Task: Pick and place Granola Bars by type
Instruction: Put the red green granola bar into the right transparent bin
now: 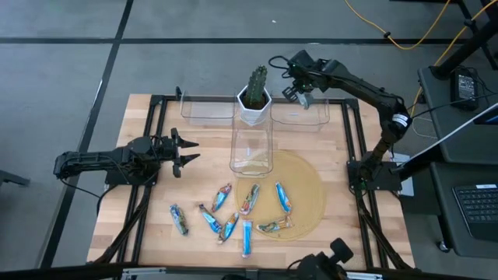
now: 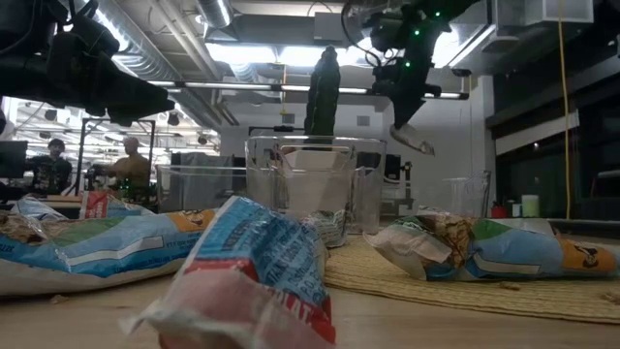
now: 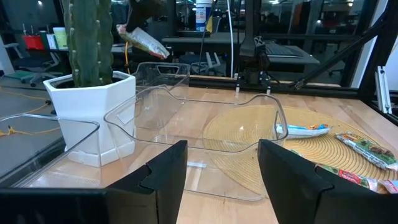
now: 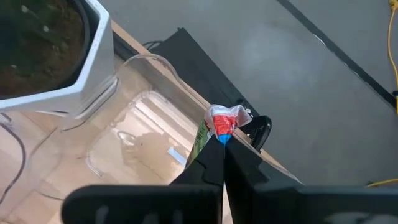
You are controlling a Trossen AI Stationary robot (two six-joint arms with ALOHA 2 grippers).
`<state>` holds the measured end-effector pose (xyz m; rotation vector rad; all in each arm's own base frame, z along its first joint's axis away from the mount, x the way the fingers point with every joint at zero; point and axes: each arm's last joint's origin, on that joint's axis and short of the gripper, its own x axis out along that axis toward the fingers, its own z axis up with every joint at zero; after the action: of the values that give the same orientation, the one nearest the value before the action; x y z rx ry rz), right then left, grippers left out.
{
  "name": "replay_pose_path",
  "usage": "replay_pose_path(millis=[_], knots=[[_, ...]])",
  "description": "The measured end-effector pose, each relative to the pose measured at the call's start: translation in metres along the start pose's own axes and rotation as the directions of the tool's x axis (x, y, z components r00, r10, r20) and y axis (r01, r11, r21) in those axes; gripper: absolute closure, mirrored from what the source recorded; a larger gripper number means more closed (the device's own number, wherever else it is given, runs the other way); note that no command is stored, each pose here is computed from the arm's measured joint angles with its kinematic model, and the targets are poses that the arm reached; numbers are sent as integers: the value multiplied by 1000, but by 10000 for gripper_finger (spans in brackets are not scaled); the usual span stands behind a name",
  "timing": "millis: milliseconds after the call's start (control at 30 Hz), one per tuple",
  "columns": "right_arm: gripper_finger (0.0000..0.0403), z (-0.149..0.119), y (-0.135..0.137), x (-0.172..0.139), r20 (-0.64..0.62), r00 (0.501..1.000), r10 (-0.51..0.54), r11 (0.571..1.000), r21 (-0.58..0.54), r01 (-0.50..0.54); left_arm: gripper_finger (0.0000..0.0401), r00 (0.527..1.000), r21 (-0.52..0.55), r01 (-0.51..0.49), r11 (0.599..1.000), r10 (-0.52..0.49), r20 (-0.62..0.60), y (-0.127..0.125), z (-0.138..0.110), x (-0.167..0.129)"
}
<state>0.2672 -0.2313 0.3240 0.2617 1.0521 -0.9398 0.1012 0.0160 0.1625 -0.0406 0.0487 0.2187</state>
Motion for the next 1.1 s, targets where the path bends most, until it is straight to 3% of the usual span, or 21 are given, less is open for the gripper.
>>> replay_pose_path(millis=[200, 667, 1100], knots=[[397, -2, 1, 7, -17, 1000, -2, 1000, -9, 2, 212, 1000, 0, 0, 1000, 0, 0, 0, 0, 0], [397, -37, 14, 57, -45, 999, 4, 998, -59, -7, 211, 1000, 0, 0, 1000, 0, 0, 0, 0, 0], [397, -44, 9, 66, -73, 997, 27, 999, -41, -30, 210, 1000, 0, 0, 1000, 0, 0, 0, 0, 0]])
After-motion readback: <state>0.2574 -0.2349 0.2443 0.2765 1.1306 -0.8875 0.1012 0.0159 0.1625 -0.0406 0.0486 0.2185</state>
